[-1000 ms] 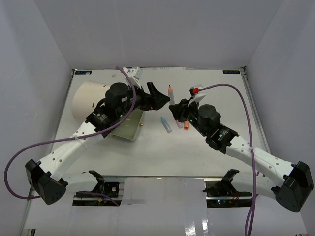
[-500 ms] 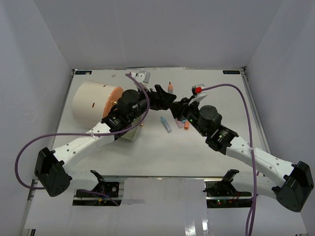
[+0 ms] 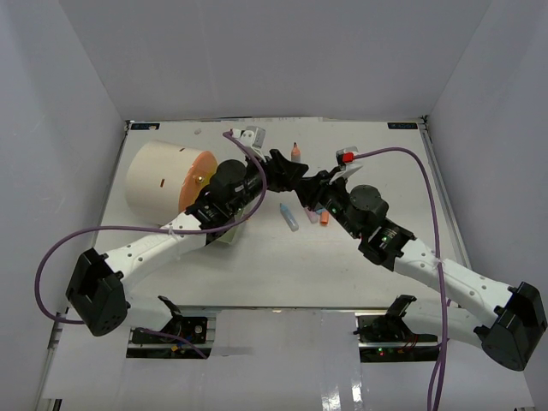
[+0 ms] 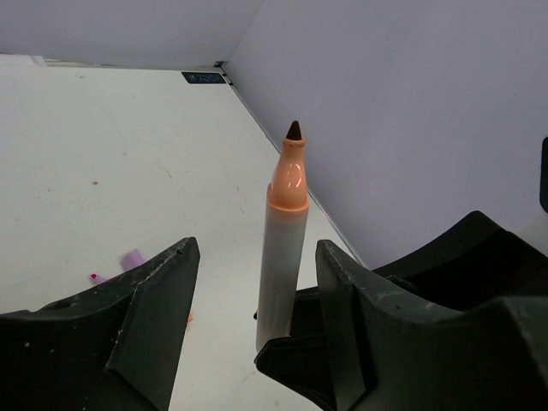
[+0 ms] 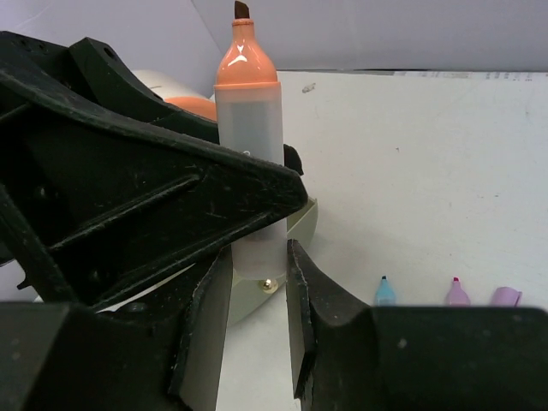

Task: Sort the stationery into containers
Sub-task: Close the pen cap on the pen.

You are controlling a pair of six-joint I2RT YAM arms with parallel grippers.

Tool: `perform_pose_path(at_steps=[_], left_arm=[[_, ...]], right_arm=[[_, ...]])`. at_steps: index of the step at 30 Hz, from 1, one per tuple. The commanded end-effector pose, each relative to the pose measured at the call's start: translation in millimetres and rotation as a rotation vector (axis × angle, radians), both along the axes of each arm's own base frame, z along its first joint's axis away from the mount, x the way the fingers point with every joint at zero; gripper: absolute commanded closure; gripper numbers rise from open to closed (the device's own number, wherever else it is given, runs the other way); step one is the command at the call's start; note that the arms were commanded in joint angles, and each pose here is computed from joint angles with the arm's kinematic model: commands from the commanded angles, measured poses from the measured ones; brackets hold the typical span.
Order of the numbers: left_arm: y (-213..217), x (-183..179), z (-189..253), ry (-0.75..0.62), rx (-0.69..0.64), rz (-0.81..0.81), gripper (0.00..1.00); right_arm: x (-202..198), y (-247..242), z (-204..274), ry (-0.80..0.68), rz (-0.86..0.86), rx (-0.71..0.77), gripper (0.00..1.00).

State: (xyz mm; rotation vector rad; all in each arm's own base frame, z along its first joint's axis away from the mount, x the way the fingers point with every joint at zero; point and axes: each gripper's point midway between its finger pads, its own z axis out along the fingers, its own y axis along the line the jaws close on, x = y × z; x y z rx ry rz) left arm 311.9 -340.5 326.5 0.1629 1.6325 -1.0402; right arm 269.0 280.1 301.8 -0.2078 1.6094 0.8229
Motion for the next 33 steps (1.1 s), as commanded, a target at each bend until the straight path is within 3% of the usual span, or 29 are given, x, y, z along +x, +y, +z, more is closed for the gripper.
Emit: perform_pose_path(at_steps=[1, 8, 13, 18, 19, 21, 27, 33], left_arm=[[-5.5, -6.6, 3.5, -0.029, -0.017, -0.035, 0.33], [-9.7, -12.4, -4.5, -0.031, -0.011, -0.076, 0.50], [-5.5, -16.7, -0.9, -0.074, -0.015, -0.080, 0.77], [5.1, -20.3, -4.9, -0.116, 0.018, -0.063, 0.83], [8.2, -21.6, -3.3, -0.130, 0.026, -0.060, 0.84], [12.9, -20.7, -8.9, -0.130, 0.043, -0.050, 0.85], [30.8, -17.7, -19.5, -0.134, 0.106, -0.053, 0.86], [51.8, -25.6, -35.6, -0.127, 0.221, -0.136, 0.86]], right_arm=[[-6.7, 1.6, 24.6, -0.053, 0.023, 0.086, 0.92], [-10.0, 0.7, 25.4, -0.059, 0.032, 0.093, 0.92], [-10.1, -0.1, 17.4, -0.047, 0.030, 0.072, 0.88], [-12.0, -9.9, -9.7, -0.004, 0.005, -0.003, 0.61], [-11.2, -14.4, -14.9, 0.005, -0.013, -0.013, 0.48], [-12.4, -24.8, -32.1, 0.036, -0.045, -0.051, 0.35], [-12.0, -64.7, -82.7, 0.168, -0.173, -0.194, 0.04], [8.7, -100.2, -124.1, 0.397, -0.273, -0.297, 0.07]])
